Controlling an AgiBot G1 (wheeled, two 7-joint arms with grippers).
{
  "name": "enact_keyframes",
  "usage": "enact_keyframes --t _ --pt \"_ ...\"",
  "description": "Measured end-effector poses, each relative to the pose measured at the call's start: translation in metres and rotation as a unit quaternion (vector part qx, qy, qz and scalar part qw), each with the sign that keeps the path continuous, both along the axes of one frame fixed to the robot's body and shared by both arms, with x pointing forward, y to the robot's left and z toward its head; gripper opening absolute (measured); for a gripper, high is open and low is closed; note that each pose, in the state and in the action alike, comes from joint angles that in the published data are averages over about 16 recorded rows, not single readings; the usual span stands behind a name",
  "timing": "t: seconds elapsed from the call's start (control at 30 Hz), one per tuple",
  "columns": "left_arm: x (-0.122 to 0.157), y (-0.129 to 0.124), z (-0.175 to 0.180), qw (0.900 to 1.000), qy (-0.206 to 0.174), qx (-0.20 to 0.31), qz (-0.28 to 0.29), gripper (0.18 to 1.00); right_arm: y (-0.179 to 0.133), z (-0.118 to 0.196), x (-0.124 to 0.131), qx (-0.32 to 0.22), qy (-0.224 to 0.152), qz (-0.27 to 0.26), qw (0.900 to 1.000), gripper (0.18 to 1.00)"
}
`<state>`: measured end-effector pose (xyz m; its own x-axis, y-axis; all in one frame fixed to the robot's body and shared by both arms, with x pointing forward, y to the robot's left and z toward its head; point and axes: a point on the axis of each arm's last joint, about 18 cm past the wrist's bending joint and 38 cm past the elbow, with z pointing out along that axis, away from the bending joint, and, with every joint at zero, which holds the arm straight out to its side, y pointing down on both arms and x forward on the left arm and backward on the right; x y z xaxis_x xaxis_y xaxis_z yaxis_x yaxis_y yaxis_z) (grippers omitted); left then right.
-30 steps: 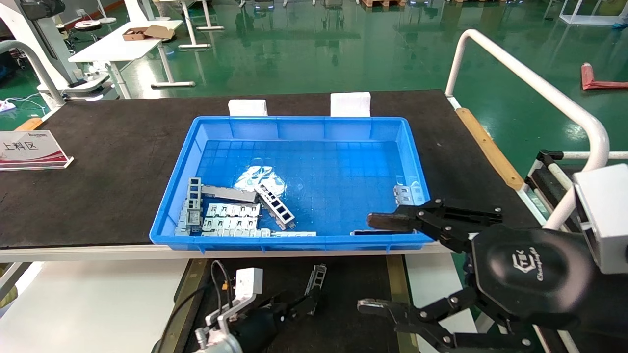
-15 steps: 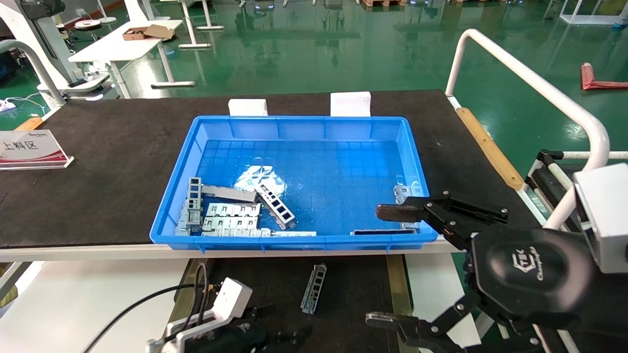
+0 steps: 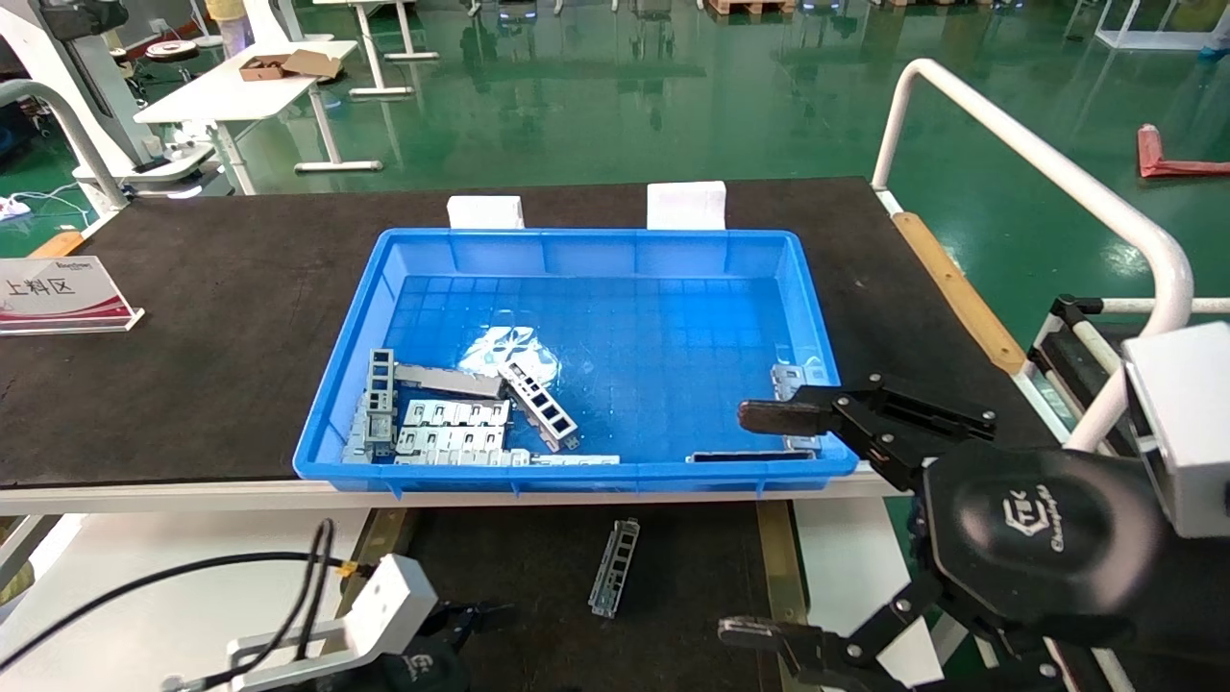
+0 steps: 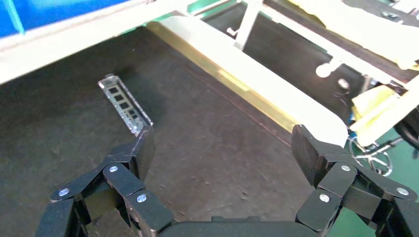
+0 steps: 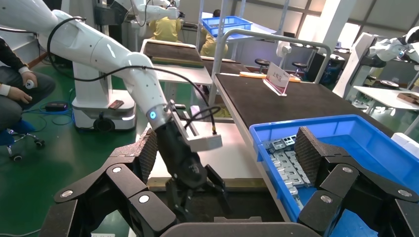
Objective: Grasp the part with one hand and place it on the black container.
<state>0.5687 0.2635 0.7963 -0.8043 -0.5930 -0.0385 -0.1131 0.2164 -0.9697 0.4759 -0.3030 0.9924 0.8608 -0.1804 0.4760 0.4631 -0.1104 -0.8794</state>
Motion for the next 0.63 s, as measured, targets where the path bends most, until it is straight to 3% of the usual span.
enact_keyframes --t 0.63 --pt "-0.012 0.014 0.026 0.9991 -0.033 -0.003 -0.028 1.001 0.000 0.000 0.000 0.000 0.000 0.000 1.000 1.001"
